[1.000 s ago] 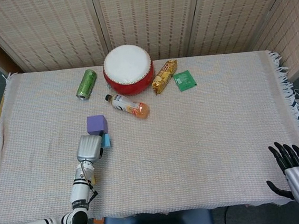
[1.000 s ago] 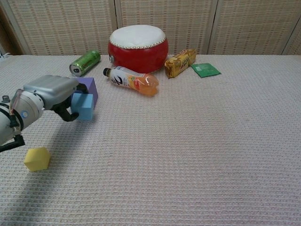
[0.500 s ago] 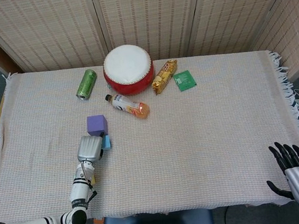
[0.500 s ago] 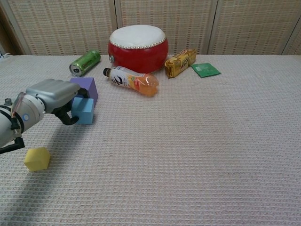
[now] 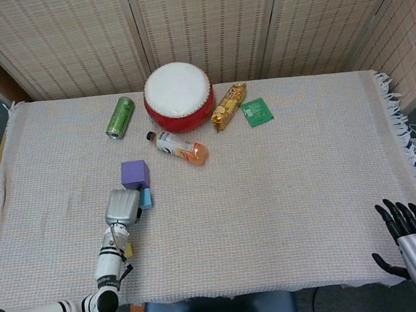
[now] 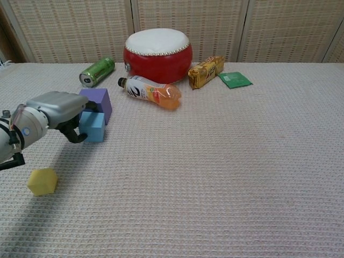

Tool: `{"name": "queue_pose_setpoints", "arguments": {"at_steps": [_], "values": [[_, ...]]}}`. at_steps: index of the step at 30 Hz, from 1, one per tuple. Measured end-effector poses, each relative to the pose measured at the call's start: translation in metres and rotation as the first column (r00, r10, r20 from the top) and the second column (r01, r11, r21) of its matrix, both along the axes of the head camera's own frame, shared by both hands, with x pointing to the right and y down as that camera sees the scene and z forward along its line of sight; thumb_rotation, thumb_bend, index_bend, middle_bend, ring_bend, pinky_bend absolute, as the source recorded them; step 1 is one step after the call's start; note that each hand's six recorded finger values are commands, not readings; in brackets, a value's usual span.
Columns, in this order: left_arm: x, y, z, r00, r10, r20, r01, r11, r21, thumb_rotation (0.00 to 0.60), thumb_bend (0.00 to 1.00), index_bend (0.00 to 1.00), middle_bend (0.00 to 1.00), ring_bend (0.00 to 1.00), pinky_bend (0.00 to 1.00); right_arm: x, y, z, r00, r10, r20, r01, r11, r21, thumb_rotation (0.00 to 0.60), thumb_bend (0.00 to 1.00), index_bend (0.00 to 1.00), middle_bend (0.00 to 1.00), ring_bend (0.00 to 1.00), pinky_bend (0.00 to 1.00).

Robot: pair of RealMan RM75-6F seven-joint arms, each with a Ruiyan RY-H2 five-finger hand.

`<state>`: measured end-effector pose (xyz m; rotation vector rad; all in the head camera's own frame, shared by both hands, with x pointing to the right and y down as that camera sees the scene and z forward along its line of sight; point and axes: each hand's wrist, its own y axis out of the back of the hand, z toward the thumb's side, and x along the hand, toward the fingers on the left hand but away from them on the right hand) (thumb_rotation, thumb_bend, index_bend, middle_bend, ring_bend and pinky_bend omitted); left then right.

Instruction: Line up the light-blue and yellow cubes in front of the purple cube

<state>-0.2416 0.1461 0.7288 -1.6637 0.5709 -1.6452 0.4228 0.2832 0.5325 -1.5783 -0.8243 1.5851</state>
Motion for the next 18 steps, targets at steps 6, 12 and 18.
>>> {"name": "queue_pose_setpoints", "arguments": {"at_steps": [6,12,18], "values": [[0.002,0.000,-0.002,1.000,0.005,-0.013,-0.005,1.000,0.007,0.600,0.39,0.19,1.00,1.00,1.00,-0.001,0.000,-0.002,1.000,-0.007,0.006,0.007,1.000,0.011,0.465,0.03,0.00,0.00,0.00,0.00],[0.004,0.002,-0.005,0.999,0.010,-0.030,-0.010,1.000,0.011,0.600,0.39,0.18,1.00,1.00,1.00,-0.001,0.001,-0.002,1.000,-0.006,0.003,0.006,1.000,0.008,0.465,0.03,0.00,0.00,0.00,0.00],[0.011,0.008,-0.013,0.998,0.036,-0.058,-0.035,0.999,0.023,0.600,0.39,0.21,1.00,1.00,1.00,-0.002,0.001,-0.001,1.000,-0.009,0.003,0.009,1.000,0.002,0.465,0.03,0.00,0.00,0.00,0.00]]}}
